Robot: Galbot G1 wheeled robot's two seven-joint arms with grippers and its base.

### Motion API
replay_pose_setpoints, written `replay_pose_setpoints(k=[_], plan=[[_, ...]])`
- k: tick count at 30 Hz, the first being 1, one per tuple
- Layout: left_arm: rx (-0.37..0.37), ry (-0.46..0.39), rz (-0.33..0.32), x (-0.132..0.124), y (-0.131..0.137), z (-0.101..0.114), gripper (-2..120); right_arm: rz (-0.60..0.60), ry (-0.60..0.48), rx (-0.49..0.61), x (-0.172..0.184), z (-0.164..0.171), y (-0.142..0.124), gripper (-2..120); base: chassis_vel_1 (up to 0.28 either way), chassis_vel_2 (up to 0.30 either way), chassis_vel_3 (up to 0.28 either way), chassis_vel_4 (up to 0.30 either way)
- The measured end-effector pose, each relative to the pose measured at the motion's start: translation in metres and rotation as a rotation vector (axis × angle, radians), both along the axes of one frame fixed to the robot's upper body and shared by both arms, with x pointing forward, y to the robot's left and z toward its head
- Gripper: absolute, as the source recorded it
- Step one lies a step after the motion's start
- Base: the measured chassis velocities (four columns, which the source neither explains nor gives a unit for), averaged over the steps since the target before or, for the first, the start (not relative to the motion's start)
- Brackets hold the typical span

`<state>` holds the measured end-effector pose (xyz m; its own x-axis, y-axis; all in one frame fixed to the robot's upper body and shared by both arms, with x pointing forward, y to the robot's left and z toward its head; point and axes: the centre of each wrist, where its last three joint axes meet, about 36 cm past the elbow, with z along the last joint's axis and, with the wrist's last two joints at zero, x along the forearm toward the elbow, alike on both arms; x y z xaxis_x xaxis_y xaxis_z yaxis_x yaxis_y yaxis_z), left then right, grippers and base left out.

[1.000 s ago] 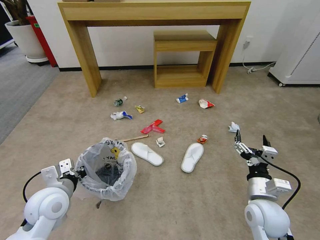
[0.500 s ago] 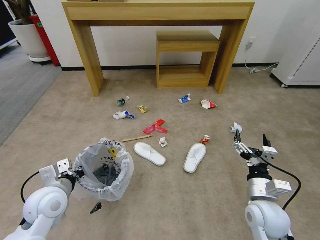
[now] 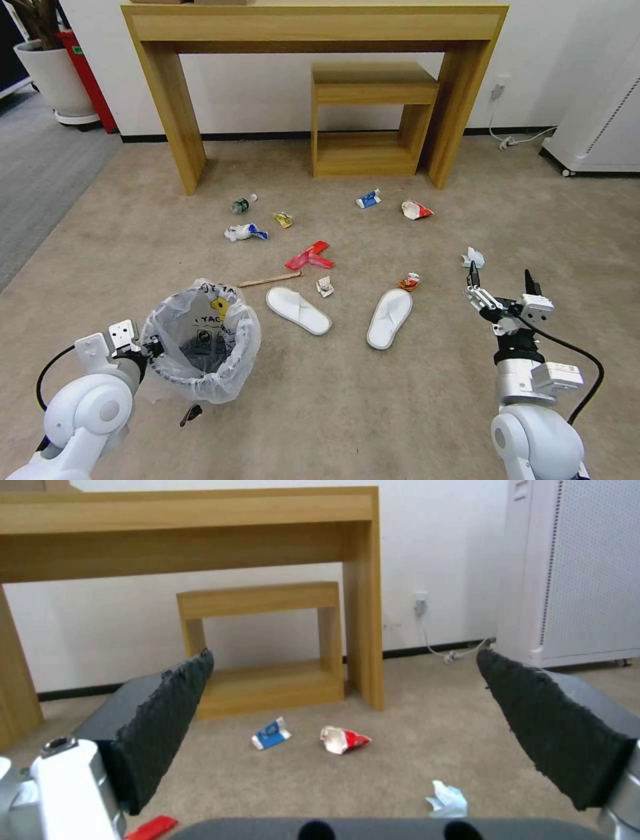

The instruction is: Pick up the trash bin and place the garbage on the floor into it.

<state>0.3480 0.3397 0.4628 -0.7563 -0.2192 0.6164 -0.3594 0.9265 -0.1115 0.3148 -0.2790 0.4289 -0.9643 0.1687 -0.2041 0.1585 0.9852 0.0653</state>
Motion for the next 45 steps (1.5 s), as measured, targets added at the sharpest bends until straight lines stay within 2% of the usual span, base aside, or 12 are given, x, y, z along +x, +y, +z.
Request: replay_pose_setpoints(k=[31, 45], plan=[[0.006, -0.002, 0.006, 0.004, 0.002, -0.003, 0, -0.012, 0.008, -0.003, 0.004, -0.005, 0.004, 100, -0.064, 0.062, 0.063, -0.063], [0.009, 0.006, 0.022, 0.010, 0.009, -0.009, 0, -0.011, 0.007, -0.007, 0.005, -0.007, 0.001, 100, -0.004, 0.002, 0.002, -0.002]])
